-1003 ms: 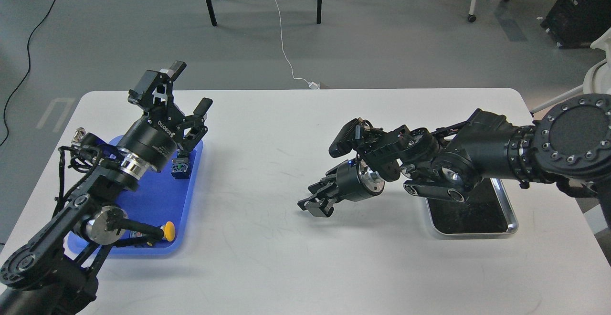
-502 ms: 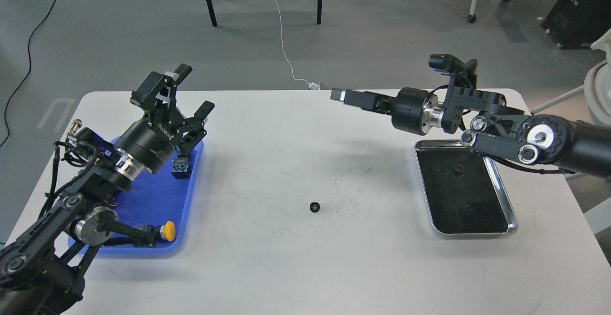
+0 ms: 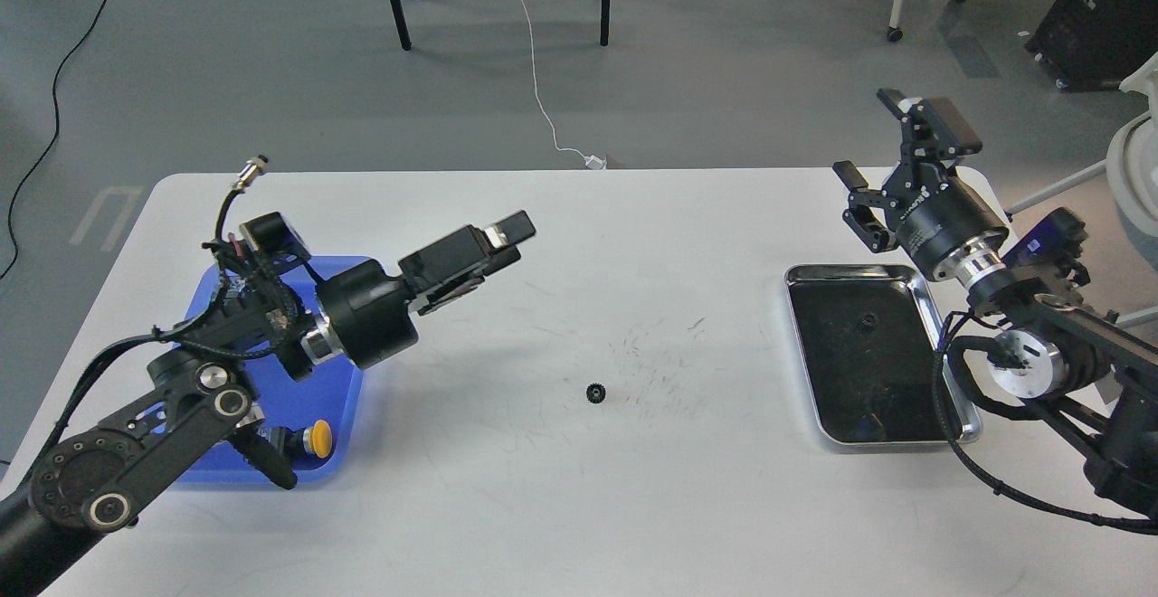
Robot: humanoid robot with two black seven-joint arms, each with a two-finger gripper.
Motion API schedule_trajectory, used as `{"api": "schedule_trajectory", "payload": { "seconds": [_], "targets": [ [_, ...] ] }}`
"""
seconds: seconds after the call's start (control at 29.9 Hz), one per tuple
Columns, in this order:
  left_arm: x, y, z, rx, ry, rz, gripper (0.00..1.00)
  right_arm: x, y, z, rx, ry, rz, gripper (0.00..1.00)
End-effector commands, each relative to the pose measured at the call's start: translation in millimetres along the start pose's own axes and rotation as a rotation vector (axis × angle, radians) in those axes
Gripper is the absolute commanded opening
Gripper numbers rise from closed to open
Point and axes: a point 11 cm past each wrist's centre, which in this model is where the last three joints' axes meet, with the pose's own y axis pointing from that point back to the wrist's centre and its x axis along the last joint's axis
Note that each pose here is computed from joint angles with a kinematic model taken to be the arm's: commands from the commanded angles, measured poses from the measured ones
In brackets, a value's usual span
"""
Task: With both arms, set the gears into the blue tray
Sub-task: 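Reach the left gripper toward the black part on the table, then grasp the black part from the table with the left gripper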
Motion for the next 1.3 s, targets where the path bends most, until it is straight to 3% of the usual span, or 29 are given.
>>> {"api": "schedule_trajectory", "payload": {
  "seconds": [0.0,0.13,0.33,0.5,0.8,1.14,1.27],
  "targets": [
    [-13.4,-23.6,-2.0,0.067,-0.321,-0.251,0.98,18.3,21.2,6.4,-0.005,-0.047,0.031,0.99],
    [-28.4,-47.5,-28.6,0.153,-0.654,-0.445,0.98,26.5,31.8,13.0,-0.016,-0.055,0.059,0.99],
    [-36.8,-68.0,-55.0,0.188,-0.691,-0.485,0.96,32.9,36.6,11.4,-0.017,-0.046,0.074,0.99],
    [-52.2,-62.2,-79.5,0.228,-0.714,-0.546,0.94,33.9,37.0,8.6,-0.015,-0.041,0.073,0.99],
    [-63.5,-62.8,-84.3,0.230,-0.706,-0.576,0.65,34.7,37.4,7.8,-0.015,-0.037,0.074,0.99],
    [-70.8,-71.1,-85.0,0.224,-0.693,-0.577,0.64,35.0,42.9,13.9,-0.029,-0.045,0.078,0.99],
    [-70.6,-70.8,-86.7,0.230,-0.691,-0.577,0.48,34.2,44.5,15.3,-0.031,-0.050,0.078,0.99]
  ]
}}
